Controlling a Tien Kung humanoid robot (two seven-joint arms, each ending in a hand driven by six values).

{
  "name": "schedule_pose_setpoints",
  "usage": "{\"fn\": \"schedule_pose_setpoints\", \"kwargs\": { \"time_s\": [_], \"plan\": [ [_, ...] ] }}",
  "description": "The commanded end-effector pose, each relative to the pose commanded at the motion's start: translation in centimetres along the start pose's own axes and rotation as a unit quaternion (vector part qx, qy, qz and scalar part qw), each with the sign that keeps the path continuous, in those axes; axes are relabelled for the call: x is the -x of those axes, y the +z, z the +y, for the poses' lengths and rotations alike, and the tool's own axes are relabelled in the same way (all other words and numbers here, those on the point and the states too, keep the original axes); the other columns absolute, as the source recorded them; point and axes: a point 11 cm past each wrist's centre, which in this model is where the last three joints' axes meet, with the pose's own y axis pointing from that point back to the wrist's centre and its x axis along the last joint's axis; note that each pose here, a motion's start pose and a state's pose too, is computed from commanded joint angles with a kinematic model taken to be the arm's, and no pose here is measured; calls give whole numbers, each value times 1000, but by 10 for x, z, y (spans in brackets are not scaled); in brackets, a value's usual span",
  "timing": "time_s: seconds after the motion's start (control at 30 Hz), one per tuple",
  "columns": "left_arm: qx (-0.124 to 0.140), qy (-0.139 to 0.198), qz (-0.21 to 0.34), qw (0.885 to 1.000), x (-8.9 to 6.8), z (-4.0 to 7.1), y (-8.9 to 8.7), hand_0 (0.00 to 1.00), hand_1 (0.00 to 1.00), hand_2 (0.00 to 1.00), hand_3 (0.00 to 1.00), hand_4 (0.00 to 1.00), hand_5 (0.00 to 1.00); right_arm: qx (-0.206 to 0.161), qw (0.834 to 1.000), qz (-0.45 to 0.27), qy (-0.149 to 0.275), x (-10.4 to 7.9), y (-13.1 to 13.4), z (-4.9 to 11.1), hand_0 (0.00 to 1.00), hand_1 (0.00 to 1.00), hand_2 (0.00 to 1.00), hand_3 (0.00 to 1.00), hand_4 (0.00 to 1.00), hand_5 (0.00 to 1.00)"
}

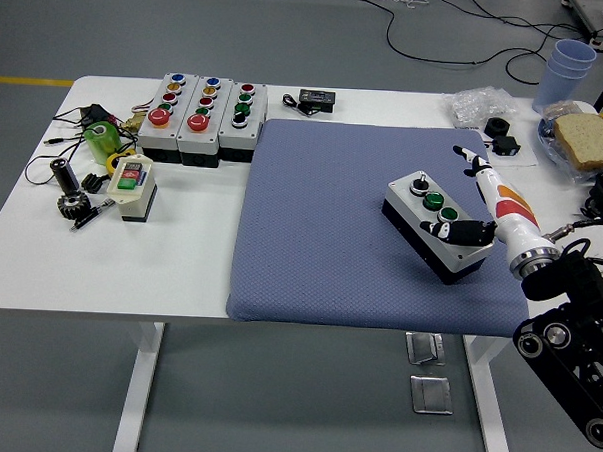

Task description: Pick up the button,place it on the desk,press the button,press the button

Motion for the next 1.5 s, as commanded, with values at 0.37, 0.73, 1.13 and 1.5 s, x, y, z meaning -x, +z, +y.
{"fn": "schedule_pose_setpoints", "kwargs": {
  "time_s": [0.37,0.73,1.13,1.5],
  "plan": [
    [-4,-4,0,1000,5,0,-3,645,608,599,569,307,859,51,996,66,-44,28,3,-15,991,923,998,998,998,124],
    [-7,-7,-5,1000,8,-1,-6,646,608,599,569,308,861,110,987,105,-48,26,12,-26,984,926,998,998,998,111],
    [-7,-6,-2,1000,7,-1,-6,646,607,601,567,307,858,151,978,126,-74,21,16,-30,797,768,933,998,990,55],
    [-4,-4,1,1000,4,0,-3,646,606,601,565,308,855,138,974,159,-78,20,6,-36,458,479,705,920,972,32]
  ]
}}
